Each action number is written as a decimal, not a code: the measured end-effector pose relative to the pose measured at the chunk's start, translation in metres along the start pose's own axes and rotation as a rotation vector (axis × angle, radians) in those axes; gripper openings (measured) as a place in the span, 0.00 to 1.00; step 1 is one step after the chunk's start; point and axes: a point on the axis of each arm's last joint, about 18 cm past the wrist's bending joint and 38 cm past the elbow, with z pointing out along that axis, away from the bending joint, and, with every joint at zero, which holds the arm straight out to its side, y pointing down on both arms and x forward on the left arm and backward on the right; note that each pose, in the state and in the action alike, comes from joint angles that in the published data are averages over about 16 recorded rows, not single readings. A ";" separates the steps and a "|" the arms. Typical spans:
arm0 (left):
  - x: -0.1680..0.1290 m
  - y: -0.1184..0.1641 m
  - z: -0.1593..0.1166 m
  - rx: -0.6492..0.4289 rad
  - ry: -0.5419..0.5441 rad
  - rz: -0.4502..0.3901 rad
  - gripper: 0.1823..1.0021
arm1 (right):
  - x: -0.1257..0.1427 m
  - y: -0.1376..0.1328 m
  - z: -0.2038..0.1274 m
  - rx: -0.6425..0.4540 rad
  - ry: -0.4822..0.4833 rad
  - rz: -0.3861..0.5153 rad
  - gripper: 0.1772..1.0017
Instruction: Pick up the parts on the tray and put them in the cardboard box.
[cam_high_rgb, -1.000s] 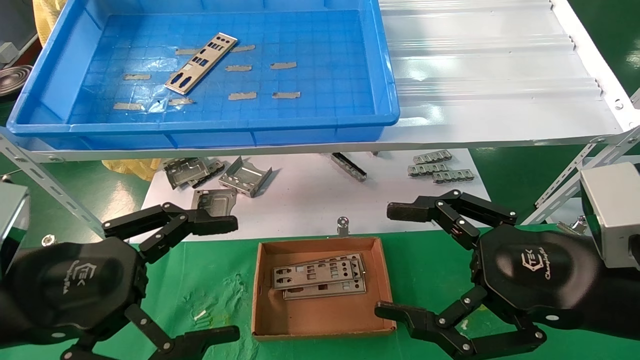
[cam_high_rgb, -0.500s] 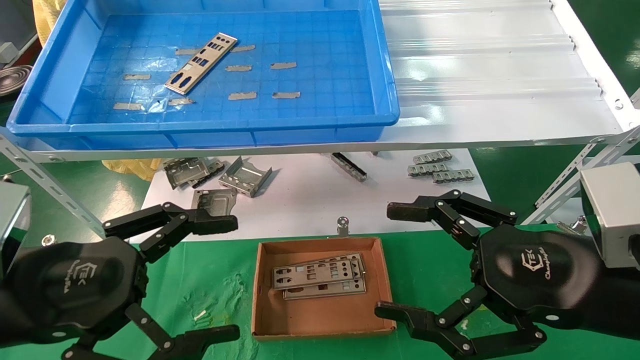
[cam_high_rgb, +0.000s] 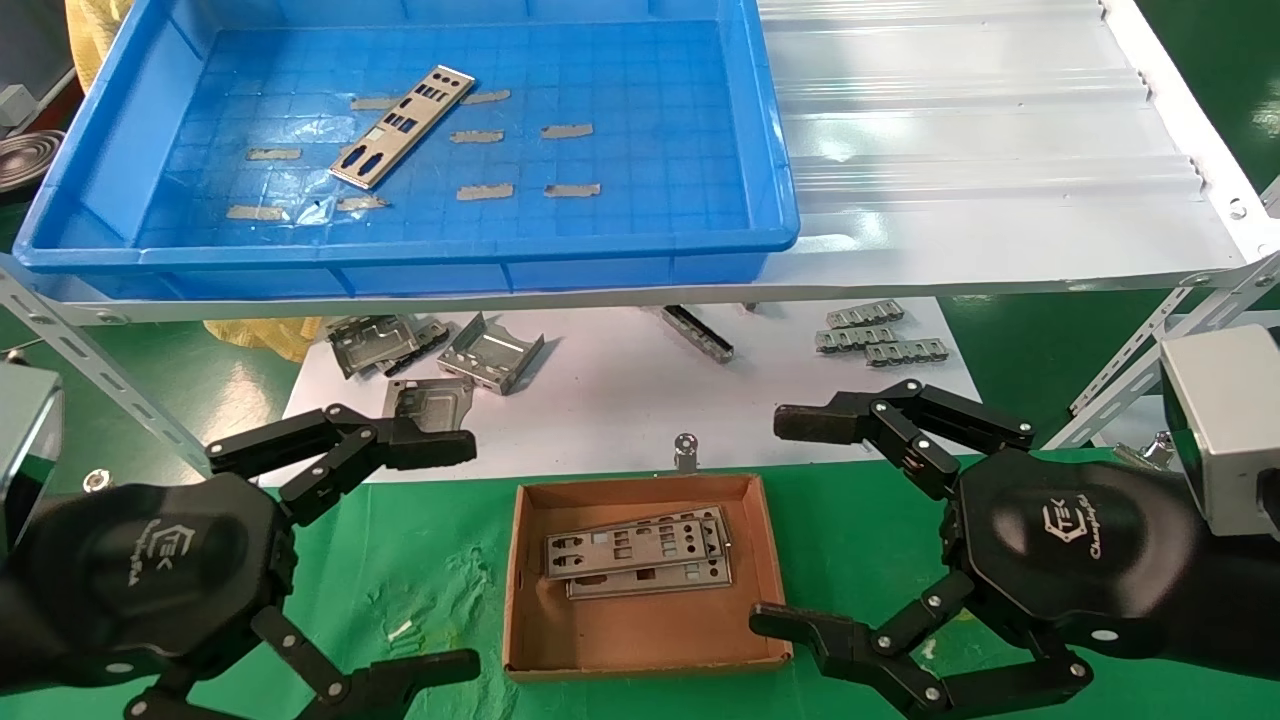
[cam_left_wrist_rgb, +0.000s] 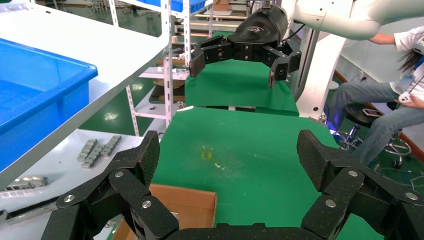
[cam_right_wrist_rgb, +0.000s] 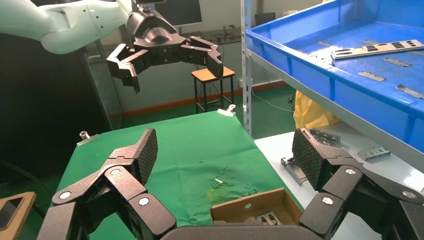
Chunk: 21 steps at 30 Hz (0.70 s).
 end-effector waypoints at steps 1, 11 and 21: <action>0.000 0.000 0.000 0.000 0.000 0.000 1.00 | 0.000 0.000 0.000 0.000 0.000 0.000 1.00; 0.000 0.000 0.000 0.000 0.000 0.000 1.00 | 0.000 0.000 0.000 0.000 0.000 0.000 1.00; 0.000 0.000 0.000 0.000 0.000 0.000 1.00 | 0.000 0.000 0.000 0.000 0.000 0.000 1.00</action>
